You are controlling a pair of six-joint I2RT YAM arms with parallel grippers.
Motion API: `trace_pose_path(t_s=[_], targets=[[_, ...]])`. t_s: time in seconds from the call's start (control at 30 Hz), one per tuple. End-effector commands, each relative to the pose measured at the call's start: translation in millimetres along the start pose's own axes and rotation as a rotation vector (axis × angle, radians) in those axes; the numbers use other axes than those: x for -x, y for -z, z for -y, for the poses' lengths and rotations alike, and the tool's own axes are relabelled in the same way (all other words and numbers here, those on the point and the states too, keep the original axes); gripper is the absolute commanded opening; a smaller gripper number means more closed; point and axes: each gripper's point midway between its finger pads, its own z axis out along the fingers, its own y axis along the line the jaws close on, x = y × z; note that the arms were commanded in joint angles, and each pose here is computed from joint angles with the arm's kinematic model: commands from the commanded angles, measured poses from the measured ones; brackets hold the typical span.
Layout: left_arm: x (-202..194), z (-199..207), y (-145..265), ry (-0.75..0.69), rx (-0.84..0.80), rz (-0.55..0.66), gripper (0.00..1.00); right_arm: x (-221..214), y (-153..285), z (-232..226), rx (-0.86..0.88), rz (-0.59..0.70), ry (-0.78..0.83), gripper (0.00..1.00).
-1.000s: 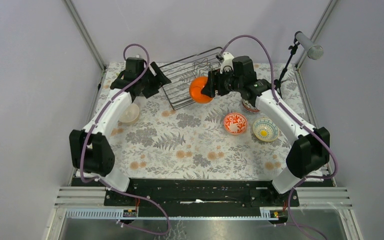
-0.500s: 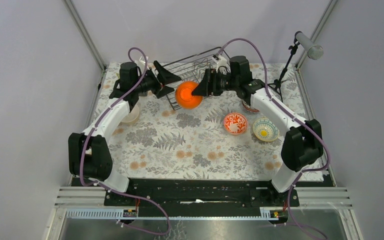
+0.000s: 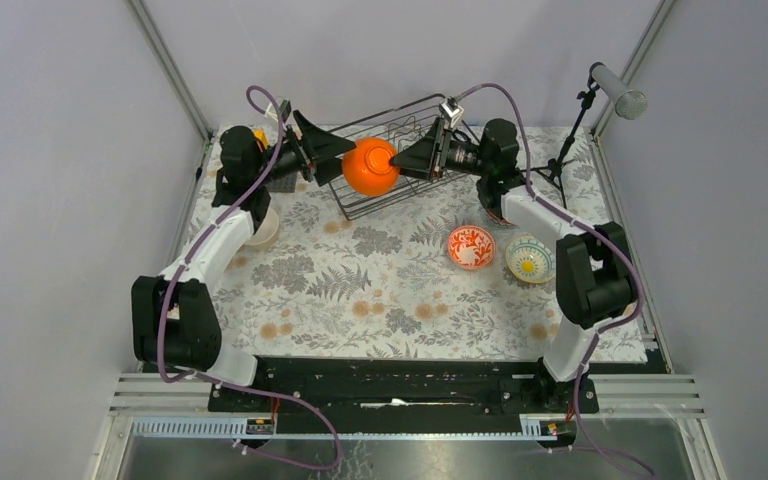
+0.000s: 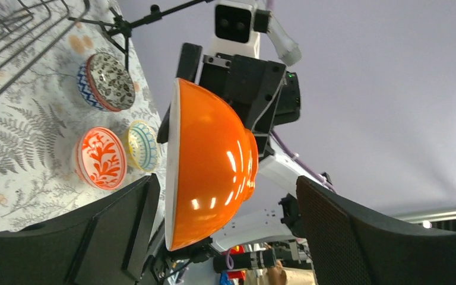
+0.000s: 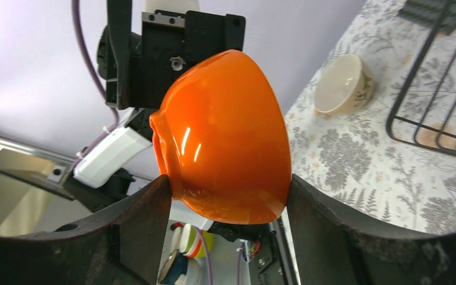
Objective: Unload the bowls from the dish rack
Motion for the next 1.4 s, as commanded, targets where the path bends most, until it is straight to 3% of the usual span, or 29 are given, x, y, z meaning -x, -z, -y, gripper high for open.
trace_pose_path(t_s=[0.0, 0.13, 0.4, 0.47, 0.53, 0.57, 0.63, 0.67, 0.8, 0.97, 1.13, 1.27, 1.37], targets=[[-7.2, 29.8, 4.5, -0.04, -0.106, -0.046, 0.86, 4.7, 2.6, -41.9, 0.173, -0.017, 0.036, 0.53], [-13.5, 56.6, 5.6, -0.071, -0.22, -0.068, 0.75, 4.1, 1.6, -37.9, 0.175, -0.02, 0.015, 0.53], [-28.3, 64.8, -1.5, -0.061, -0.263, -0.122, 0.42, 1.3, 1.9, -35.6, 0.189, -0.027, 0.004, 0.57], [-32.7, 66.1, -5.8, -0.061, -0.269, -0.138, 0.3, 1.5, 1.8, -36.2, 0.199, -0.027, 0.001, 0.59], [-36.2, 66.2, -9.7, -0.061, -0.274, -0.149, 0.06, 1.8, 2.0, -38.4, 0.211, -0.029, -0.001, 0.62], [-37.3, 65.9, -11.3, -0.058, -0.276, -0.151, 0.0, 1.4, 2.1, -38.8, 0.217, -0.031, -0.003, 0.67], [-38.0, 67.8, -11.7, -0.053, -0.288, -0.147, 0.0, 1.3, 3.0, -39.3, 0.222, -0.032, -0.003, 0.94], [-37.5, 70.2, -10.9, -0.057, -0.298, -0.139, 0.0, 1.1, 3.6, -39.0, 0.221, -0.029, -0.002, 0.99], [-36.0, 69.8, -11.3, -0.06, -0.299, -0.131, 0.0, 4.1, 9.7, -28.6, 0.187, 0.009, -0.018, 1.0], [-31.3, 25.3, -21.1, -0.04, -0.099, -0.104, 0.0, 13.2, 23.6, -0.6, 0.063, 0.082, -0.014, 1.0], [-22.9, -41.3, -13.6, -0.098, 0.281, -0.033, 0.0, 8.8, 39.5, 38.2, -0.208, 0.09, 0.034, 1.0], [-21.5, -122.0, 28.9, -0.061, 0.736, 0.037, 0.0, 5.2, 49.3, 56.2, -0.346, 0.059, 0.093, 1.0], [-40.8, -159.2, 51.6, -0.011, 0.876, 0.041, 0.0, 5.5, 57.3, 63.9, -0.429, 0.056, 0.133, 1.0]])
